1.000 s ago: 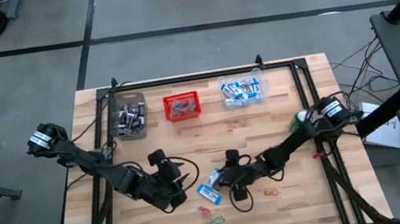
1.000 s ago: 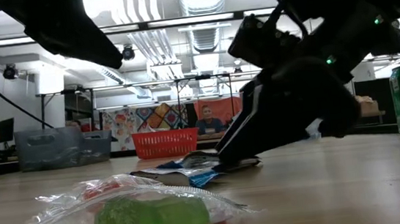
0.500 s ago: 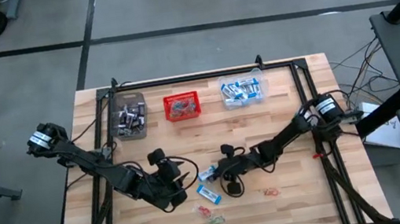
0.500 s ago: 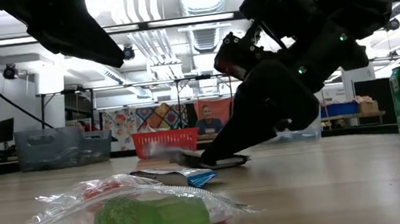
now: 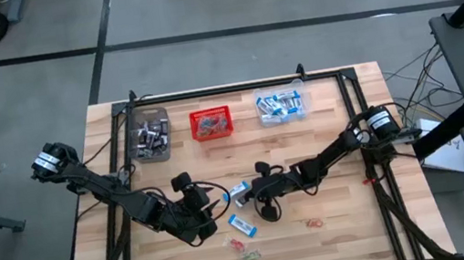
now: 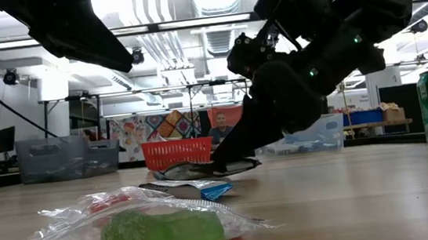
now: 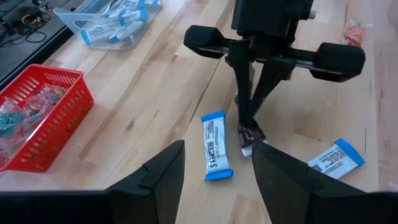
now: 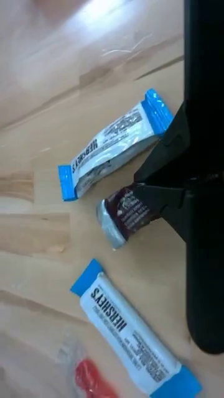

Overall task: Sort candy
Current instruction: Put the white chocolate into the transparent bin

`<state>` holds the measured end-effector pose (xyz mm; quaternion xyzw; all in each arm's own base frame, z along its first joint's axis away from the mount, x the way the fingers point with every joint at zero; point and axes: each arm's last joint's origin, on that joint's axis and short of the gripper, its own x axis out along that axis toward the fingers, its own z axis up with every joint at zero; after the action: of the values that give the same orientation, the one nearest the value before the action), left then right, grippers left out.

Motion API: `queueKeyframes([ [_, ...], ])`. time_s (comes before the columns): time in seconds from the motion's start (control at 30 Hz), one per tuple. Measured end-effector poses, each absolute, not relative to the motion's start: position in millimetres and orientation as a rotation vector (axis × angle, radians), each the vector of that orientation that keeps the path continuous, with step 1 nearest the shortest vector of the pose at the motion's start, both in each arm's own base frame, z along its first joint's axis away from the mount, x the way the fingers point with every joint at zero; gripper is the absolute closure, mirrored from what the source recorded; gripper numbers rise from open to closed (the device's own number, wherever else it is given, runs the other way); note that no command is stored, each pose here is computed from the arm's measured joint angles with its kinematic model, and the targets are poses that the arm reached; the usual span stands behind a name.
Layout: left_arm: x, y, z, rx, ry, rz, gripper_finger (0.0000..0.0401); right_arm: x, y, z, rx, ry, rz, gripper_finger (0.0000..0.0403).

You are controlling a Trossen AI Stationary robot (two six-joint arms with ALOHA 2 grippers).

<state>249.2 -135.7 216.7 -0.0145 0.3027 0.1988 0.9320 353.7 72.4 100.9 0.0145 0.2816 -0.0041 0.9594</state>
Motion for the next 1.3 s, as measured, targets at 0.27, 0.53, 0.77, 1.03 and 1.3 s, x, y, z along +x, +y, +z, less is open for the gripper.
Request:
queueKeyframes([
  [0.27,249.4,-135.4,216.6,-0.029,0.620,0.409,0.0230,352.9,70.2,101.4,0.104,0.565,-0.115,0.0394],
  [0.53,249.5,-134.9,216.9,-0.021,0.607,0.426,0.0230,353.6,68.1,106.9,0.103,0.539,-0.151,0.0394],
  [0.77,249.8,-135.5,216.7,-0.013,0.622,0.402,0.0231,350.8,67.5,120.2,0.118,0.536,-0.154,0.0394],
  [1.03,251.5,-137.7,218.0,0.014,0.625,0.352,0.0250,338.1,65.4,132.9,0.121,0.643,-0.175,0.0394],
  [1.3,251.4,-137.5,217.6,-0.006,0.622,0.359,0.0270,329.7,64.5,142.9,0.117,0.692,-0.178,0.0394],
])
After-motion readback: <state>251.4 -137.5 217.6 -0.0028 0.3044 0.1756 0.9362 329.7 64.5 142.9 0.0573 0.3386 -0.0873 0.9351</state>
